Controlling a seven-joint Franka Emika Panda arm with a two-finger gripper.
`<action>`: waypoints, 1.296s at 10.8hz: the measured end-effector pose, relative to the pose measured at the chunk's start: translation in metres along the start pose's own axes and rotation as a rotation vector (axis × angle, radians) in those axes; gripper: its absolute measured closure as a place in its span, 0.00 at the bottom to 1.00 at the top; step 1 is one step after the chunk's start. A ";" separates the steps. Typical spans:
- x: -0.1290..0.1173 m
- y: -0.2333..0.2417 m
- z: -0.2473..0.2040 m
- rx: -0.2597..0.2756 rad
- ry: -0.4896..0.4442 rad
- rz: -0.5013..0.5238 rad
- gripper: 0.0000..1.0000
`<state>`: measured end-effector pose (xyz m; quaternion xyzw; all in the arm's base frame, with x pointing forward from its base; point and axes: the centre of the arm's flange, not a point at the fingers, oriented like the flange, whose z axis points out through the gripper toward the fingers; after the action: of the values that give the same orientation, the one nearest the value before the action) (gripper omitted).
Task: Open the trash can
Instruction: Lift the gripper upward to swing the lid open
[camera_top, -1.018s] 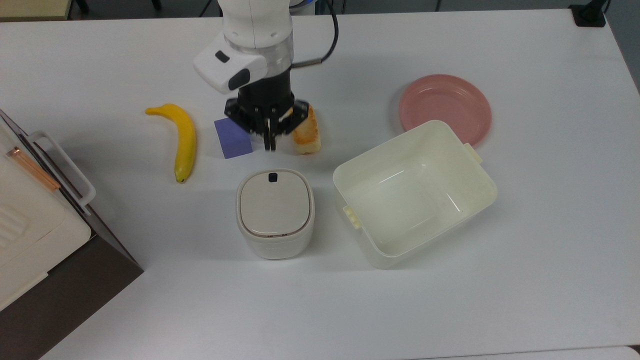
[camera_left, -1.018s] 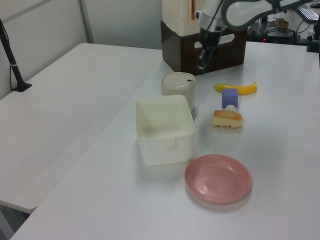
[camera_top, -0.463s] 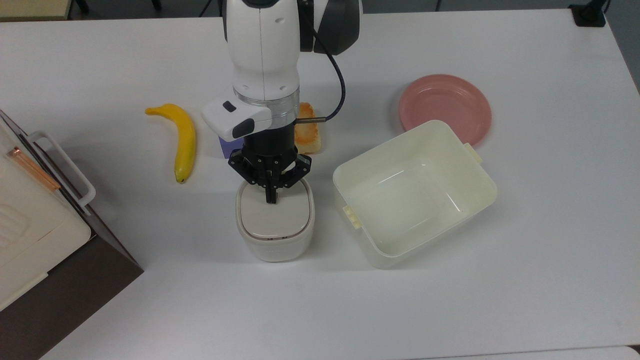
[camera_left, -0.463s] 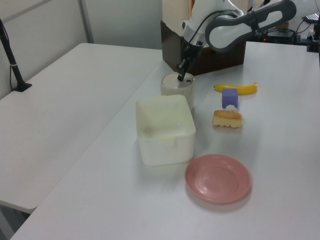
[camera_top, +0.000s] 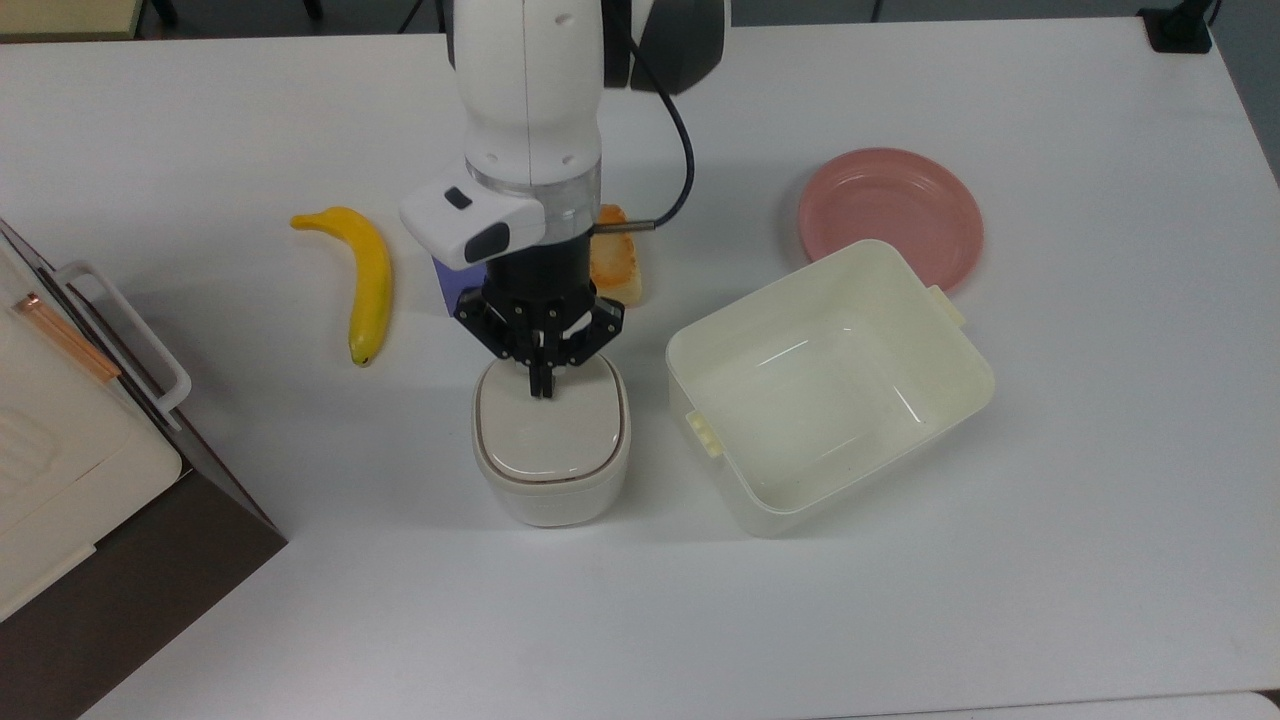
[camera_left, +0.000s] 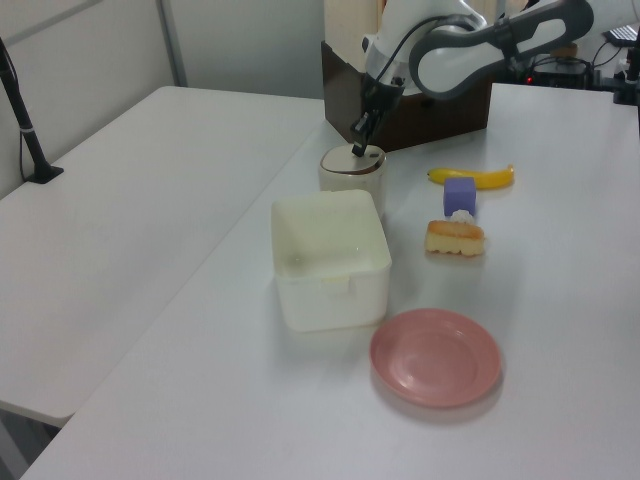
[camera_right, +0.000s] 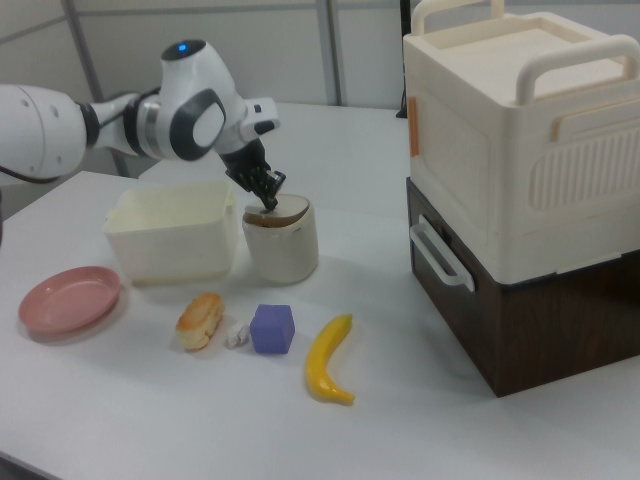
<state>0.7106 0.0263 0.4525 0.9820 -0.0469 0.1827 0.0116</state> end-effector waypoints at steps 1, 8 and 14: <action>-0.002 0.003 -0.015 -0.003 -0.044 -0.016 0.90; -0.047 0.037 -0.106 0.040 -0.385 -0.052 0.05; -0.051 0.045 -0.105 0.004 -0.413 -0.057 0.00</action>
<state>0.6207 -0.0100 0.5326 0.9995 -0.0200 -0.0228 0.0048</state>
